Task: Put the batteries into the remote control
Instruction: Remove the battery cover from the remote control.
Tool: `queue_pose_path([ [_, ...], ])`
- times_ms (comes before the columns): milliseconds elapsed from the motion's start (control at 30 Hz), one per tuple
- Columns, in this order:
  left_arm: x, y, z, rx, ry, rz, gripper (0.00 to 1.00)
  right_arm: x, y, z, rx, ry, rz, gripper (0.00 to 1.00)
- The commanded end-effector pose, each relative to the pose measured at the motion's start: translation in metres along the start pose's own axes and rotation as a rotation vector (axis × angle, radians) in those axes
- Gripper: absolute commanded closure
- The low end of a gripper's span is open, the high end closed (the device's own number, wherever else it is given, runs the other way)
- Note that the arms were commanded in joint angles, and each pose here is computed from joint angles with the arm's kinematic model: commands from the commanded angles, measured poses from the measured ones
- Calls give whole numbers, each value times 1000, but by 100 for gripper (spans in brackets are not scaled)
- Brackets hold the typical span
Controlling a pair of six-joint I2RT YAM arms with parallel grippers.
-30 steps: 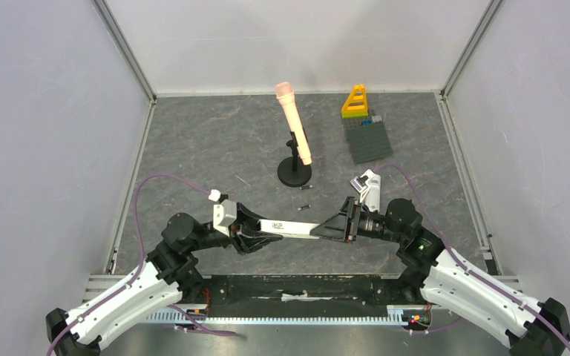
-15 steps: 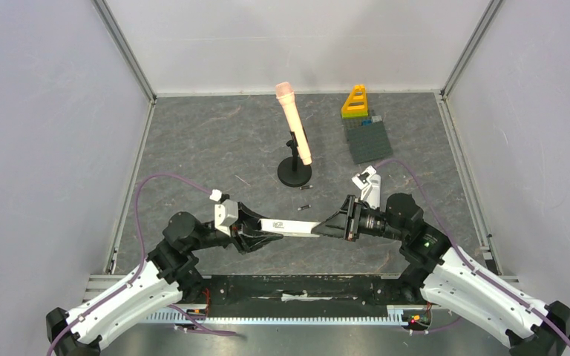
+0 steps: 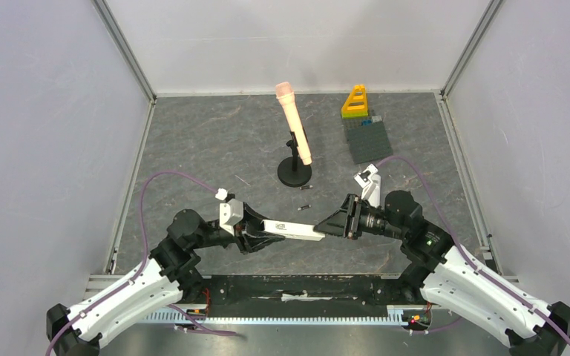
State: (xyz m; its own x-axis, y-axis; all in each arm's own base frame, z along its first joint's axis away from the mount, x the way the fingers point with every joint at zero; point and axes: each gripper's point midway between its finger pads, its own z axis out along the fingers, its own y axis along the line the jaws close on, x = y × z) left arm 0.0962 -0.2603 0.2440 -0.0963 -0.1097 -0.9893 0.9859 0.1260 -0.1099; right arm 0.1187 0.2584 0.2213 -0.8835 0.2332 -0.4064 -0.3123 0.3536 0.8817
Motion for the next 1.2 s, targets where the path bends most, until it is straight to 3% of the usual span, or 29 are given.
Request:
queue_pose_path([
  [0, -33, -7, 2, 33, -78, 80, 98, -11, 8, -1, -6, -40, -33, 62],
  [633, -5, 20, 8, -75, -11, 38, 98, -26, 15, -1, 22, -85, -8, 100],
  [933, 14, 39, 4, -181, -3, 10, 98, -47, 10, 3, 43, -193, -9, 100],
  [1167, 40, 67, -7, -360, 1, -83, 98, -57, -34, 11, 168, -276, -12, 100],
])
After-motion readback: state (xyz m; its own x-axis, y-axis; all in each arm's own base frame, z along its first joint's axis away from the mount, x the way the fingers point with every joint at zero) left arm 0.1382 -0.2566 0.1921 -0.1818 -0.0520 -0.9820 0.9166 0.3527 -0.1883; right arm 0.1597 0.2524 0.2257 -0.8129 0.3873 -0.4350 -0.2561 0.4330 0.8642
